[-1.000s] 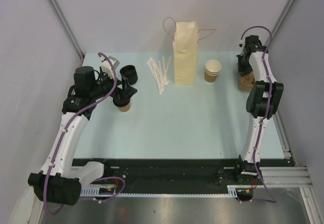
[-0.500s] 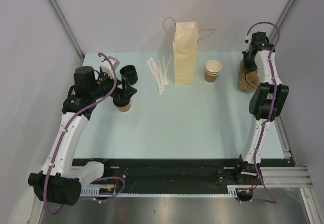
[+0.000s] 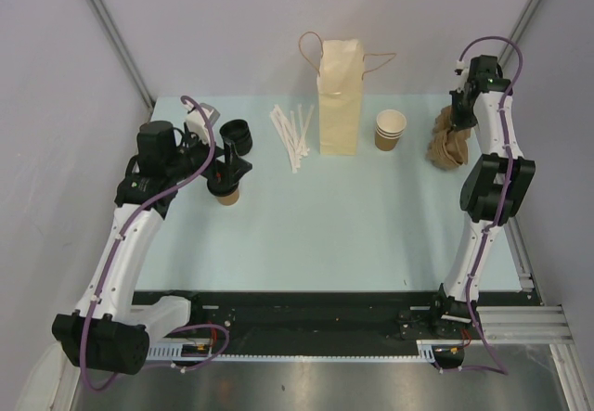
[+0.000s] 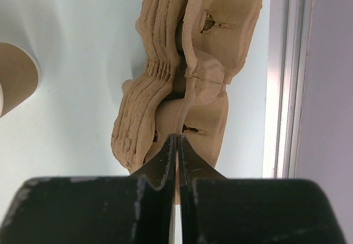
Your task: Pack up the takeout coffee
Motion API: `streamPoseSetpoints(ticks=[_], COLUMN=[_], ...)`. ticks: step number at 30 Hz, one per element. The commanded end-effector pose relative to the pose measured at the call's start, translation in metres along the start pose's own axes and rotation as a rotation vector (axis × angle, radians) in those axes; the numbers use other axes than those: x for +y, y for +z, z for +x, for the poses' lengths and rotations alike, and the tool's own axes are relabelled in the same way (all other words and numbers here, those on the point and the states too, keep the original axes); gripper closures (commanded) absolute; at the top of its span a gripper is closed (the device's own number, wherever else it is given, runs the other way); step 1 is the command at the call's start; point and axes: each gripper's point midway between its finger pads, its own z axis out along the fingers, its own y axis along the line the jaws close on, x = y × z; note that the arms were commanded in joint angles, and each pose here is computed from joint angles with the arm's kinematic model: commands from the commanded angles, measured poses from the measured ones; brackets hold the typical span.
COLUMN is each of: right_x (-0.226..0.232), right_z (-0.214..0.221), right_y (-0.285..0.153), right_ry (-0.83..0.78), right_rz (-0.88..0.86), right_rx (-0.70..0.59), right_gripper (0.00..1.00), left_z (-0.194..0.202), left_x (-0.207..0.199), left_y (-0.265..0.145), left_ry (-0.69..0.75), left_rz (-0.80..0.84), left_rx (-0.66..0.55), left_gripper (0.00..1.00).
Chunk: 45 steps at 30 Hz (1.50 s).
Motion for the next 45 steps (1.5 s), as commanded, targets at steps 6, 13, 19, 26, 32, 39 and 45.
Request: streamPoseSetpoints(ticks=[6,13,19,26,32,39,45], right_x=[0.0,0.002,0.012,0.017,0.035,0.065,0.108], right_z=[-0.035,-0.042,-0.045,-0.042,-0.024,0.022,0.07], right_y=[-0.055,-0.069,-0.083,-0.108,-0.146,-0.186,-0.227], right_ry=[-0.022,-0.025,-0.022,-0.041,-0.11,-0.241,-0.439], right_rz=[0.003,-0.001,-0.048,-0.079,-0.158,-0.339,-0.555], right_rx=[-0.147,-0.181,-0.205,-0.222,-0.22,-0.166,-0.135], right_gripper=[1.0,1.0,1.0,1.0,1.0,1.0,1.0], left_z=[-0.011,-0.01,-0.009,-0.011,-0.012,-0.009,-0.006], left_x=[-0.006,-0.004,-0.004,-0.001,0.003,-0.014,-0.034], left_y=[0.0,0.002,0.002,0.0,-0.008,-0.023,-0.038], left_ry=[0.006,0.0,-0.009,-0.015,-0.022,0.046,0.103], left_rz=[0.028,0.025,0.022,0.011,0.004,0.104,0.185], left_rx=[-0.032,-0.023,-0.017,-0.01,-0.004,0.011,0.02], left_gripper=[0.01,0.0,0.01,0.0,0.01,0.0,0.01])
